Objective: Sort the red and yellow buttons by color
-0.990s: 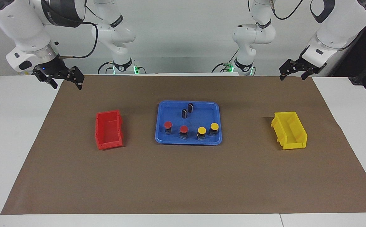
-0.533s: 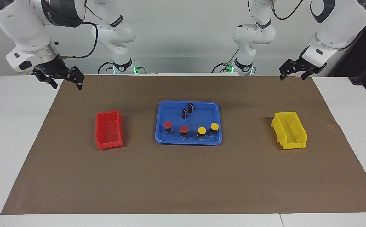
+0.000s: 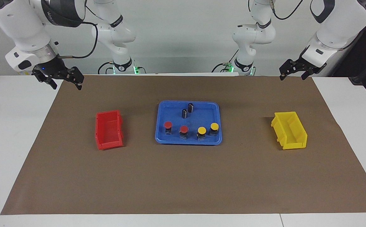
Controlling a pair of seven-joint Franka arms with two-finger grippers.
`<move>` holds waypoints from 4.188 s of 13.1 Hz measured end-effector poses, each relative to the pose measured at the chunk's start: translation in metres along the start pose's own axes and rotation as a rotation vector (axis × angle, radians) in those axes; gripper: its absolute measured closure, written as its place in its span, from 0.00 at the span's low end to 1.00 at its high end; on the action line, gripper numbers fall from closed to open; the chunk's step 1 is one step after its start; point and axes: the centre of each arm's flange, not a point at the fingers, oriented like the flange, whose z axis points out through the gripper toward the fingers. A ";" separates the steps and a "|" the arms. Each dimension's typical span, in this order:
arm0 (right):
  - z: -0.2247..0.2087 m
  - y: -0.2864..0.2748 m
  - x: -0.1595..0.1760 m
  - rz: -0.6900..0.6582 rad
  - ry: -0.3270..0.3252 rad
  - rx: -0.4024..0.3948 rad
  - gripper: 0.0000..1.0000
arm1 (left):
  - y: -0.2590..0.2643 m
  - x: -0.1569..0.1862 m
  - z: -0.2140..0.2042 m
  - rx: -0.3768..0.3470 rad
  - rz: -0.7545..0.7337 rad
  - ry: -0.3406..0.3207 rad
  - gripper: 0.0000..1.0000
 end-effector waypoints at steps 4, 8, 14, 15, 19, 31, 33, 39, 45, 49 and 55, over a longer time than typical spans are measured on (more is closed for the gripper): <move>-0.007 -0.097 0.009 -0.013 0.040 0.008 0.00 | -0.011 0.005 -0.005 -0.003 -0.020 0.048 0.00; 0.045 -0.199 0.042 -0.014 0.071 0.024 0.00 | -0.014 0.015 -0.014 0.005 -0.018 0.148 0.00; 0.162 -0.348 0.048 0.032 0.078 0.045 0.00 | -0.011 0.019 -0.017 0.010 -0.009 0.182 0.00; 0.181 -0.355 0.048 0.026 0.078 0.045 0.00 | -0.012 0.019 -0.017 0.012 -0.011 0.182 0.00; 0.216 -0.352 0.047 0.030 0.061 0.034 0.00 | -0.015 0.019 -0.017 0.023 -0.015 0.181 0.00; 0.251 -0.343 0.019 0.023 0.025 0.018 0.15 | -0.012 0.014 -0.010 0.062 -0.006 0.123 0.00; 0.252 -0.343 0.019 0.023 0.025 0.018 0.21 | -0.013 0.013 -0.010 0.063 -0.008 0.121 0.00; 0.250 -0.352 0.016 0.012 0.037 0.037 0.48 | -0.014 0.013 -0.008 0.065 -0.011 0.117 0.00; 0.224 -0.330 0.026 0.001 0.044 0.037 0.58 | -0.001 0.014 -0.005 0.068 0.015 0.118 0.00; 0.117 -0.206 0.031 -0.074 0.022 0.049 0.58 | 0.086 0.020 0.029 0.068 0.083 0.192 0.00; 0.160 -0.089 0.029 -0.157 0.012 0.069 0.58 | 0.245 0.040 0.172 -0.004 0.066 0.185 0.17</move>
